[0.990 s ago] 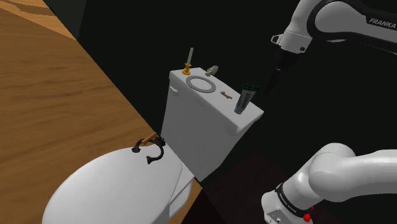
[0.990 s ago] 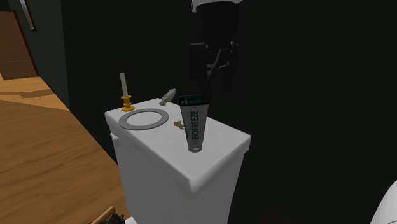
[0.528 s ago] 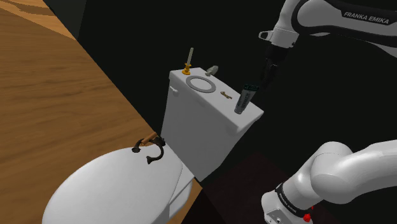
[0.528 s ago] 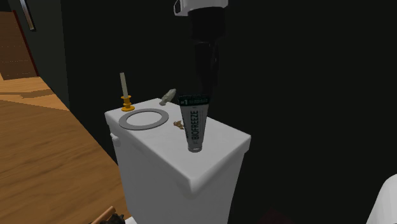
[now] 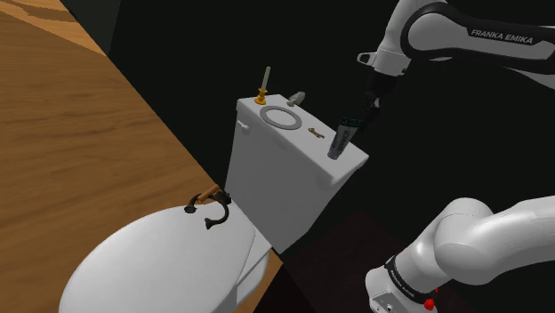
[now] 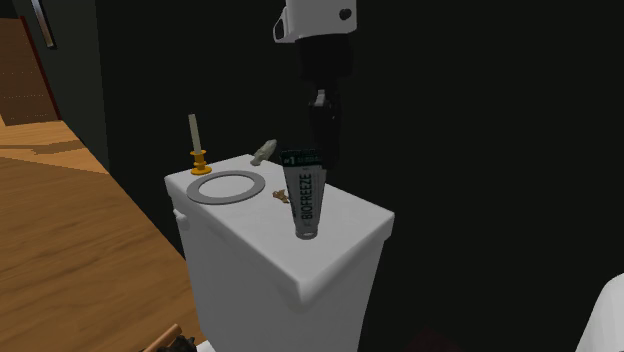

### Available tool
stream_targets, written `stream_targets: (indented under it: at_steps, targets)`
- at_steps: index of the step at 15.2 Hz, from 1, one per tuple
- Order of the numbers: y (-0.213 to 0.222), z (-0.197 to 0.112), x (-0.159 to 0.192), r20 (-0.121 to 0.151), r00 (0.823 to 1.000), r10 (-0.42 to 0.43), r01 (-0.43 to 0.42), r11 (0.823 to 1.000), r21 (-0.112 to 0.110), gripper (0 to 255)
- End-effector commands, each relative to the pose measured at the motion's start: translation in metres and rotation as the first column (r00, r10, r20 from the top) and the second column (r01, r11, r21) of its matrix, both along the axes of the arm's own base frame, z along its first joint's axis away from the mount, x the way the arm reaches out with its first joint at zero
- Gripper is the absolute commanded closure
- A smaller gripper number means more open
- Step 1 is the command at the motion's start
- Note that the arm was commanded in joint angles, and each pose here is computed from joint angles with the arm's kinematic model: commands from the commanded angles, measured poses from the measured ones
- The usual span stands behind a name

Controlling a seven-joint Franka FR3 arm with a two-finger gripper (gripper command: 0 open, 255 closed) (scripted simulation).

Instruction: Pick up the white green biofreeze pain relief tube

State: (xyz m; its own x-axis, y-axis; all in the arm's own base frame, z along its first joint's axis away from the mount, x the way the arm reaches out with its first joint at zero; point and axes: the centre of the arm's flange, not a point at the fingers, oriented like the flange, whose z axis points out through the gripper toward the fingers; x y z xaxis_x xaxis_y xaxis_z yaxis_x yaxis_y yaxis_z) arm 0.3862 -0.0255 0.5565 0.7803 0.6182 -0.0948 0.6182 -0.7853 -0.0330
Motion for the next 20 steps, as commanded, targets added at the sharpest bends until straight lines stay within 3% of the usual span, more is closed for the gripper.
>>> stream_targets:
  at_steps: [1, 8, 20]
  targets:
    - [0.0, 0.0, 0.0, 0.0, 1.0, 0.0, 0.0, 1.0, 0.0, 255]
    - [0.0, 0.0, 0.0, 0.0, 1.0, 0.0, 0.0, 1.0, 0.0, 255]
    - [0.0, 0.063, 0.0, 0.0, 1.0, 0.0, 0.0, 1.0, 0.0, 255]
